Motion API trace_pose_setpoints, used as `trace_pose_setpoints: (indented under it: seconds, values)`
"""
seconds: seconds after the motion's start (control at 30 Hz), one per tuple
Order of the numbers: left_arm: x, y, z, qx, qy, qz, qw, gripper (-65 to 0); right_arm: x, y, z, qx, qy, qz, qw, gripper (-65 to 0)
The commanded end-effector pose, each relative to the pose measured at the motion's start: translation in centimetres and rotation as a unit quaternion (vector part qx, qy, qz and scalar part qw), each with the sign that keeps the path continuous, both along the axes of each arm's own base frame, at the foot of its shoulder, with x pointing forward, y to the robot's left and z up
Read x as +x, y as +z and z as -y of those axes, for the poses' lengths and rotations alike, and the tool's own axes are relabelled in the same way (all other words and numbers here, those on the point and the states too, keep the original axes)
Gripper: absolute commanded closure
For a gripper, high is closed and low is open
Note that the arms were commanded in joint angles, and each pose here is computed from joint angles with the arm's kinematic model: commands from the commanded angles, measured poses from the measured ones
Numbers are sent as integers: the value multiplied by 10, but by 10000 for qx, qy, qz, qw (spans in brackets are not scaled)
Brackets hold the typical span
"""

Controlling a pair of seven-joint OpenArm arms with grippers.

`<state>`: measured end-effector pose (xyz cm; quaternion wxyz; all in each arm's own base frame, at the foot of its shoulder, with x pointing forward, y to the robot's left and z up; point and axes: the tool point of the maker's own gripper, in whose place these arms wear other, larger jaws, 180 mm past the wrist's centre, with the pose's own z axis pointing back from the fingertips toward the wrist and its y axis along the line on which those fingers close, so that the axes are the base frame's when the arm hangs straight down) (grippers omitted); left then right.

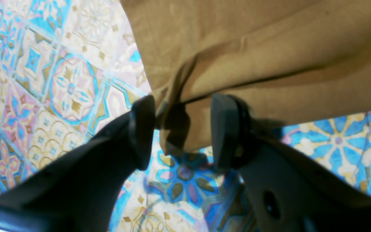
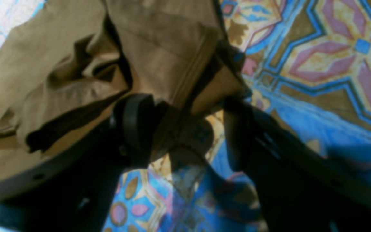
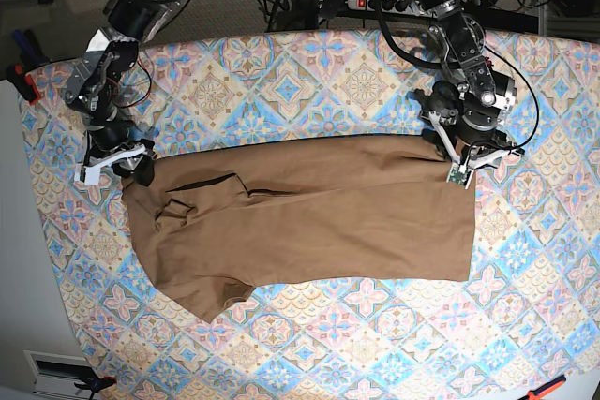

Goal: Layout the t-shirt on the table in an organized manner, then fold the t-shirt properly
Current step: 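Release and regrasp the shirt edge with the left gripper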

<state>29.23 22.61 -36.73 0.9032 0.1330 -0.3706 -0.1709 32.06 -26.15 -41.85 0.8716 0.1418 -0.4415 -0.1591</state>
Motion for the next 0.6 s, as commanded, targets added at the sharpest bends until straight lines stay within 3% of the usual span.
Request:
trace_pose_setpoints:
  seconds: [0.0, 0.17, 0.33, 0.43, 0.57]
  values:
    - [8, 13, -1, 26, -7, 250, 9997, -275, 2, 1, 1, -27, 77, -28, 10000, -333]
    - [10, 21, 1, -46, 15, 400, 9992, -276, 1, -3, -5, 30, 194, -54, 9998, -333]
    - [5, 54, -17, -781, 602, 1208, 9878, -278, 0, -4, -5, 40, 194, -65, 9998, -333]
    - [-1, 58, -31, -1056, 848, 1423, 9805, -332, 0, -4, -5, 40, 194, -65, 9998, -333]
    - [-12, 47, -48, -1126, 1152, 1323, 9780, -396, 0, -4, -5, 40, 194, -65, 9998, -333]
